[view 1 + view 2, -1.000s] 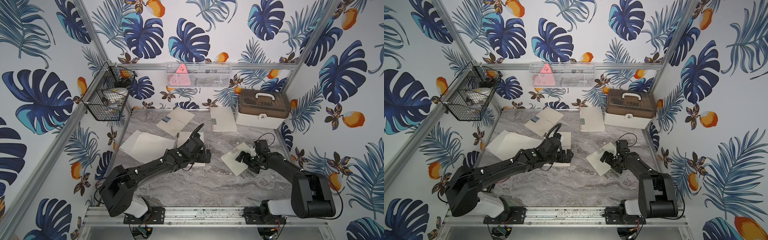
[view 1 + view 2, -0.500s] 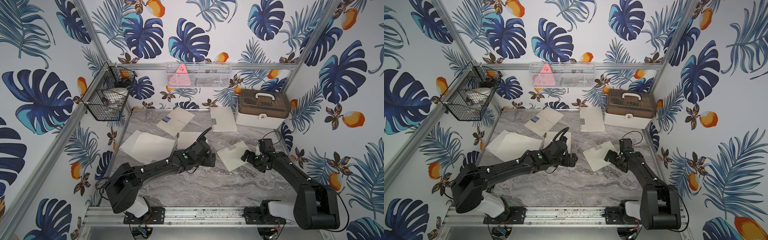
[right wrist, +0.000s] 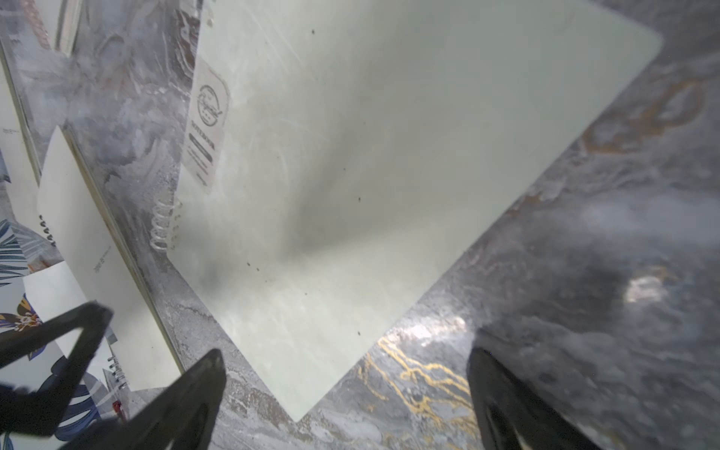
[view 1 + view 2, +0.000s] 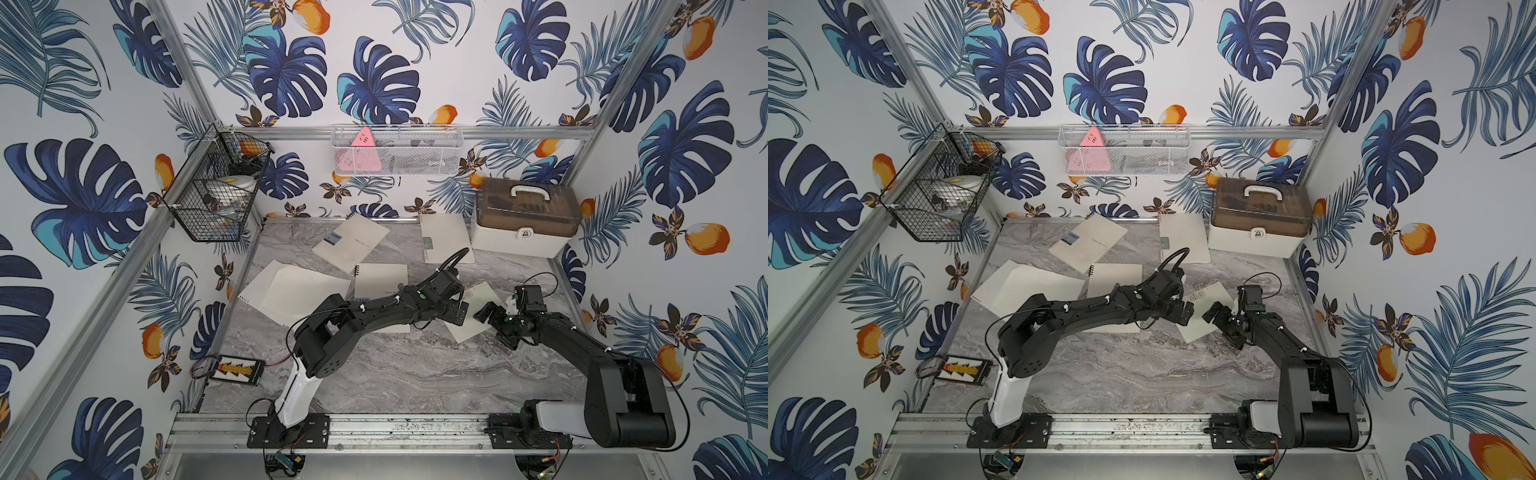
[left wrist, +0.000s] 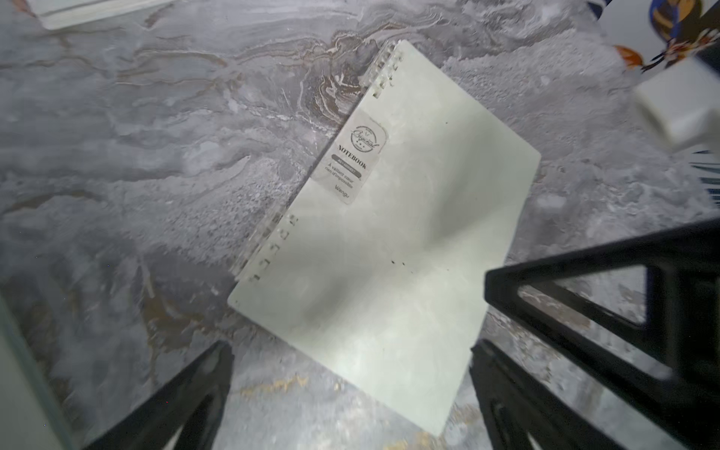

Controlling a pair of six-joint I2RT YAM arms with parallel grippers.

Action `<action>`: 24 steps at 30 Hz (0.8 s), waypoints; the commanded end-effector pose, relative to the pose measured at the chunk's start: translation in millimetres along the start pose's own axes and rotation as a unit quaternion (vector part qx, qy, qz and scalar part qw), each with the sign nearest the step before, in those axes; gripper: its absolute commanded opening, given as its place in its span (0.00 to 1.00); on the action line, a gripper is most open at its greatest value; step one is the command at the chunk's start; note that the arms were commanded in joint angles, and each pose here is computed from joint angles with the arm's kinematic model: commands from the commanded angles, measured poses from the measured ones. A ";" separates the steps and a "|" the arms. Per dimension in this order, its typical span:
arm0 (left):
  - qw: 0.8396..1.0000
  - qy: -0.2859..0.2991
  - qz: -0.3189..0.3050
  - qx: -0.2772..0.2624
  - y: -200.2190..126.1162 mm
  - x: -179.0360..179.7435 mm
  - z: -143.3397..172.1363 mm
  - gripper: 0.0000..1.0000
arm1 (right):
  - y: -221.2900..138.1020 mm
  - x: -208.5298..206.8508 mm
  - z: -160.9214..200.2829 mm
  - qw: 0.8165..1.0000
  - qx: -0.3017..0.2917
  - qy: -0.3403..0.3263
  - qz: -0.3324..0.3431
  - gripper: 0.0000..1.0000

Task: Tear off pages from different notebooks
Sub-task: Move the notebook to the center of the board.

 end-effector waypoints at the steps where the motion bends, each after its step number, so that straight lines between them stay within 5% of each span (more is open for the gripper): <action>1: 1.000 0.006 -0.003 0.026 20.1 11.9 5.4 0.99 | 8.4 3.5 -7.0 1.000 -0.003 0.016 -0.010 0.91; 8: 0.998 -0.027 0.045 0.044 33.7 13.4 21.3 0.98 | 23.4 14.1 -19.8 0.999 0.001 0.006 -0.034 0.63; 24: 0.986 -0.058 0.148 0.041 -51.5 -13.8 65.7 0.94 | 21.2 34.2 -31.6 0.997 0.011 -0.026 -0.067 0.53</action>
Point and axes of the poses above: each gripper's point midway between its finger pads, its own y axis out along the fingers, its own x axis along the line the jaws close on, z = x × y, the point moved 2 cm from there along -y, back along the fingers, and after that the axes turned 5 degrees about -y, right-handed, at the moved point
